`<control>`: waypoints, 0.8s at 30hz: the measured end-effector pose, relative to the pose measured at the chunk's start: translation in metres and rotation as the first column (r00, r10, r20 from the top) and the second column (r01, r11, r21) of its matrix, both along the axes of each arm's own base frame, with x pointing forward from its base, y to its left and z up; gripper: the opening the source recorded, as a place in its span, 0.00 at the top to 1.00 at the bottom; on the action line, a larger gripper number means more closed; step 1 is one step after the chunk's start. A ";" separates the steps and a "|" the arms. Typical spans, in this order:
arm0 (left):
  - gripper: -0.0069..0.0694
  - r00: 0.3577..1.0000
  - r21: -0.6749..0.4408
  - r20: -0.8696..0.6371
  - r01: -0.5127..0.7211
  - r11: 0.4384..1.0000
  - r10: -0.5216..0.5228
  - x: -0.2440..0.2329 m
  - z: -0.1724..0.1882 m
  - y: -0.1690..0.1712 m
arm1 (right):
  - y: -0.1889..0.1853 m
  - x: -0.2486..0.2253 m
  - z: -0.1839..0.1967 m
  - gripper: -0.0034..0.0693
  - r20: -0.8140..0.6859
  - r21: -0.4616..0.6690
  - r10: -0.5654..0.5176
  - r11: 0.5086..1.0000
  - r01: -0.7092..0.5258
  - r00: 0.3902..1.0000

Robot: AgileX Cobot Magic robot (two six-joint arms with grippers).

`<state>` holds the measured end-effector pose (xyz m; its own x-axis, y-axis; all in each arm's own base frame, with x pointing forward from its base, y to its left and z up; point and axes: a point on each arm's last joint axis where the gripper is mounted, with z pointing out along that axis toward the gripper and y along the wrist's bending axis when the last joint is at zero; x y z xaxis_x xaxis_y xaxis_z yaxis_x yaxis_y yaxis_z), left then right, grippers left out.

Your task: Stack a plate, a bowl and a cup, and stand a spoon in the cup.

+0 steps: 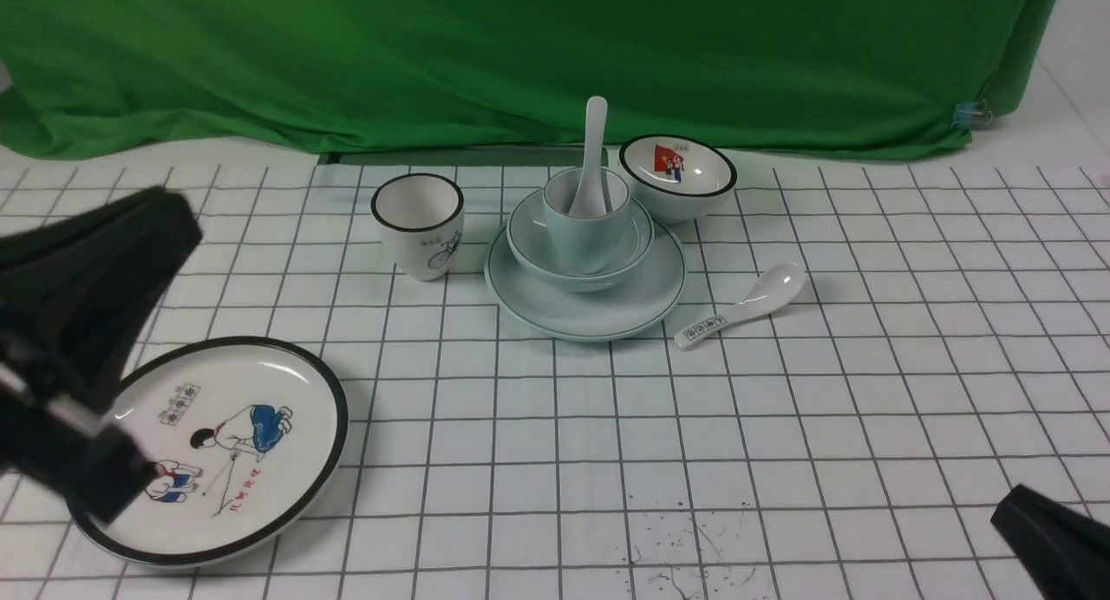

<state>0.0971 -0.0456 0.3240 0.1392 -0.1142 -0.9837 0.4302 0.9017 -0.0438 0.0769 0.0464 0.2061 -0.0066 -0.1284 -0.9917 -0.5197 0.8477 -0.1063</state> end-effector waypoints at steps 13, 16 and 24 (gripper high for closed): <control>0.96 0.996 -0.004 0.084 -0.013 1.000 0.013 -0.027 -0.047 0.013 | -0.010 -0.003 -0.032 0.85 -0.291 -0.163 -0.108 0.985 0.062 0.951; 0.96 0.997 0.014 0.075 -0.015 1.000 0.014 -0.026 -0.048 0.013 | -0.010 -0.004 -0.033 0.83 -0.293 -0.165 -0.110 0.984 0.063 0.950; 0.96 1.000 0.054 0.010 -0.009 0.998 0.009 -0.025 -0.055 0.012 | -0.020 -0.016 -0.017 0.79 -0.118 -0.050 -0.119 0.992 0.113 0.986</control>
<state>0.0719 -0.0335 0.2691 0.1500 -0.0591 -0.9869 0.4221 0.9065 0.0099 0.0604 0.0266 0.1890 -0.1427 -0.1627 -0.9763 -0.4292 0.8990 -0.0871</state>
